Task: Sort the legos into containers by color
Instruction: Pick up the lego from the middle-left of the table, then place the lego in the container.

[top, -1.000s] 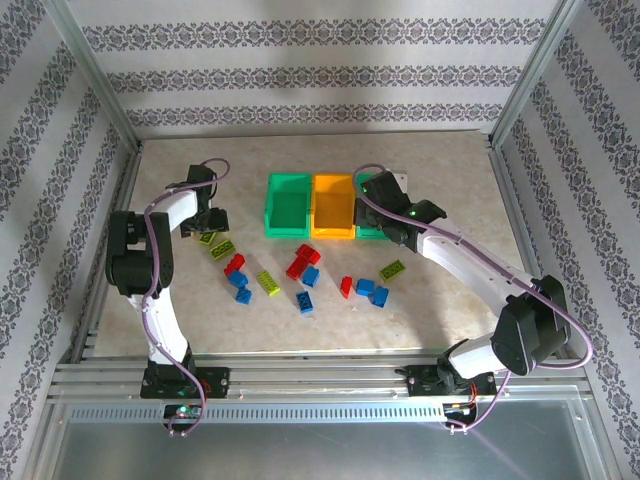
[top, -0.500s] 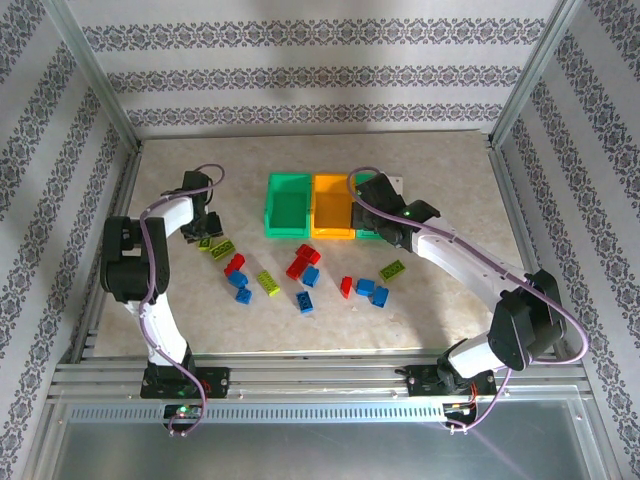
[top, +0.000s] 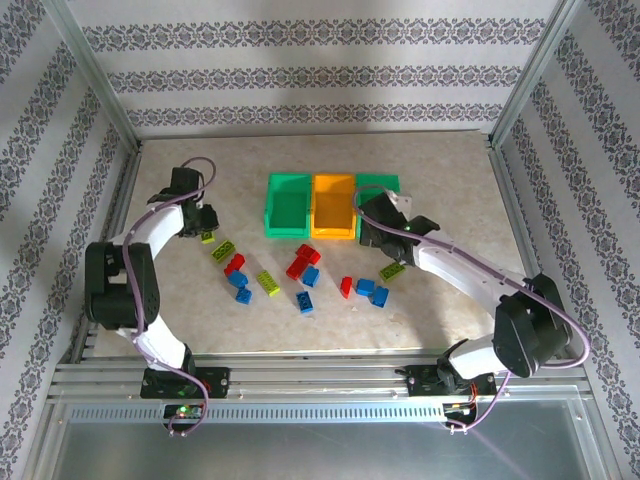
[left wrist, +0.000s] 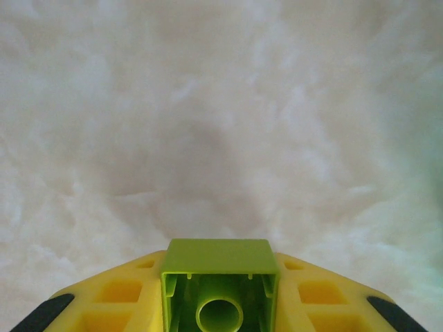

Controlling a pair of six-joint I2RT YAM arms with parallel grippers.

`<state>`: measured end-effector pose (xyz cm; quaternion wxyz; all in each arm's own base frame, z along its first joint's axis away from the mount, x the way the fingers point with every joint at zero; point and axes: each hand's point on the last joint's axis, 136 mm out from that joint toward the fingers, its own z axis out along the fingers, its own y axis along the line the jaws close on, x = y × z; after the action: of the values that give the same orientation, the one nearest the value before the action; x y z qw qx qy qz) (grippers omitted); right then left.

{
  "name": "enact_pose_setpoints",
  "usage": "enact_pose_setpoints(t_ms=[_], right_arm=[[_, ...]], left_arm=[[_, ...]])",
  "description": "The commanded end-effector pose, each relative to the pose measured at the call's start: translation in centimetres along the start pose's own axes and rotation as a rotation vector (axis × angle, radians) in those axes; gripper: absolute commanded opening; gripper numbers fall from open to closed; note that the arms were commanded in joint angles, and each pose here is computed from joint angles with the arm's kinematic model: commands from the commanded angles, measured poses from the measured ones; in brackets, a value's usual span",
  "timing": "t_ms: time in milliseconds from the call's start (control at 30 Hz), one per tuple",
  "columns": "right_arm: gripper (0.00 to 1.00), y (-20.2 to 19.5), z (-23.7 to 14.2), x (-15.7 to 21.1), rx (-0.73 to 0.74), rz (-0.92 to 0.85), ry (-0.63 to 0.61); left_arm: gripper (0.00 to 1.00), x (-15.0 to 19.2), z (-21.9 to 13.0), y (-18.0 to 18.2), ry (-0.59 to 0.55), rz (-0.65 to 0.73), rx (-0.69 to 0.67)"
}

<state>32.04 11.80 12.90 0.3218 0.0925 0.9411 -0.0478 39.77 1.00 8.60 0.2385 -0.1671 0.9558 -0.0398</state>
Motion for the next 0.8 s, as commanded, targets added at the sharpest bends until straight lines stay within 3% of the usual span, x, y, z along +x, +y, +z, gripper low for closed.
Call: enact_pose_setpoints(t_ms=[0, 167, 400, 567, 767], right_arm=[[0.98, -1.2, -0.8, 0.2, 0.027, 0.077, -0.056], [0.97, -2.3, -1.2, 1.5, 0.041, 0.117, -0.071], [0.96, -4.1, -1.3, 3.1, 0.067, 0.18, -0.068], [0.96, -4.4, -1.1, 4.0, 0.068, 0.19, -0.049], [0.96, -4.5, -1.1, 4.0, 0.068, 0.189, -0.052]], left_arm=[[0.17, -1.6, -2.4, -3.8, -0.111, 0.017, 0.109], [0.17, -2.1, -5.1, -10.7, -0.201, 0.145, 0.181], [0.16, -1.2, -6.4, -18.8, -0.252, 0.273, 0.263], [0.16, -0.4, -5.1, -21.9, -0.244, 0.339, 0.252], [0.16, -0.3, -2.7, -23.0, -0.269, 0.451, 0.094]])
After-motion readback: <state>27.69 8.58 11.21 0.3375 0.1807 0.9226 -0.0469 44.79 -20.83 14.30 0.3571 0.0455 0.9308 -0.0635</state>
